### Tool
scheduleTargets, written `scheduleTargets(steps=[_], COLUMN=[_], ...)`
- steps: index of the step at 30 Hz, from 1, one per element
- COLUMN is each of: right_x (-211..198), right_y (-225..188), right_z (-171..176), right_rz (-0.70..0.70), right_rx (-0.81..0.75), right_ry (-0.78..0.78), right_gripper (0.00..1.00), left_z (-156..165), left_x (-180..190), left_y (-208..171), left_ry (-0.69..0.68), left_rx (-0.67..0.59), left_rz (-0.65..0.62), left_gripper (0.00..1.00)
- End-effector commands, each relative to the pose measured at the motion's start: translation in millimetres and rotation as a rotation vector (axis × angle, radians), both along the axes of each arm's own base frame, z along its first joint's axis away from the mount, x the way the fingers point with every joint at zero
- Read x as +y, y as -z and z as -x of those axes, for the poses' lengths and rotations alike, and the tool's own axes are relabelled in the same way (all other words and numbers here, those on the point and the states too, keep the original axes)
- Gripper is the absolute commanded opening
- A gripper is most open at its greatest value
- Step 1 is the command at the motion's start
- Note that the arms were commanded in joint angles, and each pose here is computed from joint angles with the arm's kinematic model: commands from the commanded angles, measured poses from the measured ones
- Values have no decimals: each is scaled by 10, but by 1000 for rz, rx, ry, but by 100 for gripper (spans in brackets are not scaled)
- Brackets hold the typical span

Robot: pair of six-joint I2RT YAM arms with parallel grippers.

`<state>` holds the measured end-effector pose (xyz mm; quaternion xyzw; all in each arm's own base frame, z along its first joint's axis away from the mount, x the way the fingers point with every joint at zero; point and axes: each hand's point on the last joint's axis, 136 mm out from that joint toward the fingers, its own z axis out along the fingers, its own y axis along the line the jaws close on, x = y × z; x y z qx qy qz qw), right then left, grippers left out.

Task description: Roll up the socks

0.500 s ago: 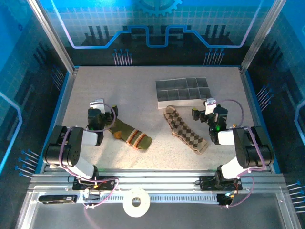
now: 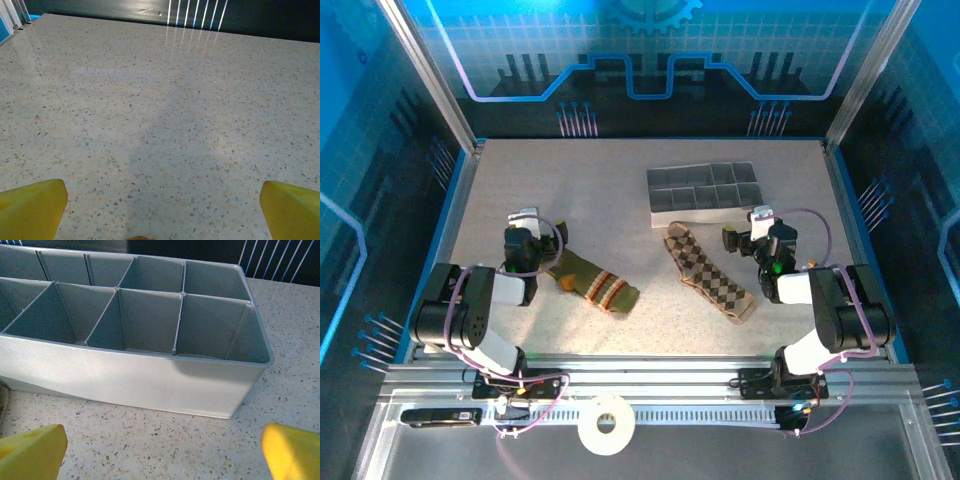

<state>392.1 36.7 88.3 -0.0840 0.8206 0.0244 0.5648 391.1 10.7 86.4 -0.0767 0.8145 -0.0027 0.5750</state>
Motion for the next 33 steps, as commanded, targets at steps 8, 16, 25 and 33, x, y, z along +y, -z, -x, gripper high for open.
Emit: scheduleTargets(steps=[8, 16, 25, 33], right_x=[-35, -26, -3, 1923], right_y=[-94, -1087, -2252, -1829], right_z=[-68, 194, 97, 487], right_rz=[-9, 130, -721, -78], right_rx=[-29, -232, 28, 208], right_ry=[17, 192, 215, -314], right_gripper=[100, 100, 100, 91], left_z=[-53, 223, 674, 1222], left_x=[-7, 34, 64, -510], left_y=[-103, -777, -1258, -466], left_ry=[8, -142, -621, -594], left_rx=[-25, -132, 220, 887], left_rz=[-24, -111, 810, 832], left_gripper=[99, 99, 99, 75])
